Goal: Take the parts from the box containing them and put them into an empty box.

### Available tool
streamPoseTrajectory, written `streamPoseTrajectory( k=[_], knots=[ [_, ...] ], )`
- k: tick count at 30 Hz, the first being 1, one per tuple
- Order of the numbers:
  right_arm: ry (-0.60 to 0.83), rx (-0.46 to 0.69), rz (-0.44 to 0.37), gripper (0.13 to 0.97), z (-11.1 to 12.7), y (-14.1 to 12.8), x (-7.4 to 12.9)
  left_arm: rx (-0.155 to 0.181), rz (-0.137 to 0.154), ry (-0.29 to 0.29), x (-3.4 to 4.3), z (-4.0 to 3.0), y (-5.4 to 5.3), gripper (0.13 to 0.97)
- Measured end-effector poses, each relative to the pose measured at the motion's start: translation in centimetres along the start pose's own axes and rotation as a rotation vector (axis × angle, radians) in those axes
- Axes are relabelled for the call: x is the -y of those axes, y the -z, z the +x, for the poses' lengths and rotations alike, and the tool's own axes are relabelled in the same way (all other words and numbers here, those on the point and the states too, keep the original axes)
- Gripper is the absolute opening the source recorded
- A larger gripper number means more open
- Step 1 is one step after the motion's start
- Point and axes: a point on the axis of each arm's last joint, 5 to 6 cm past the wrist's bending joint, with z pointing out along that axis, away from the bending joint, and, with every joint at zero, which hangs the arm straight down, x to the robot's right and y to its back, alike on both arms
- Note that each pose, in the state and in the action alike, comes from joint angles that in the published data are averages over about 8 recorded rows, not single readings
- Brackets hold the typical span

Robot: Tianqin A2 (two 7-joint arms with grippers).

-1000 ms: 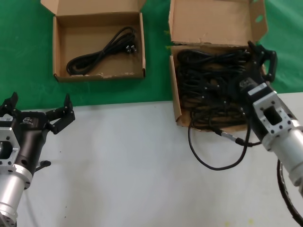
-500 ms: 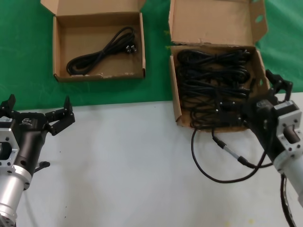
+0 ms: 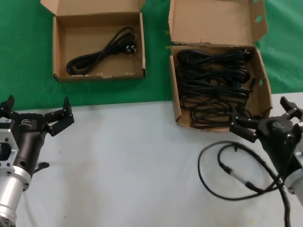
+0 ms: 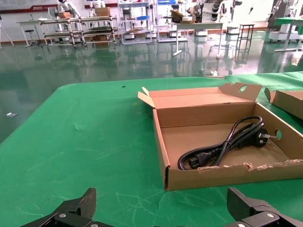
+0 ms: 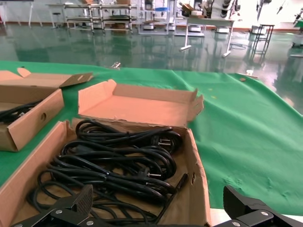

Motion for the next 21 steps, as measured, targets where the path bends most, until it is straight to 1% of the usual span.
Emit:
streamPoseTrajectory(
  k=[21],
  knots=[
    [-0.017,-0.006,-0.007,0.966,0.10,0.23,-0.23,0.000,0.000,0.000,-0.01,-0.01,0.01,0.966]
  ],
)
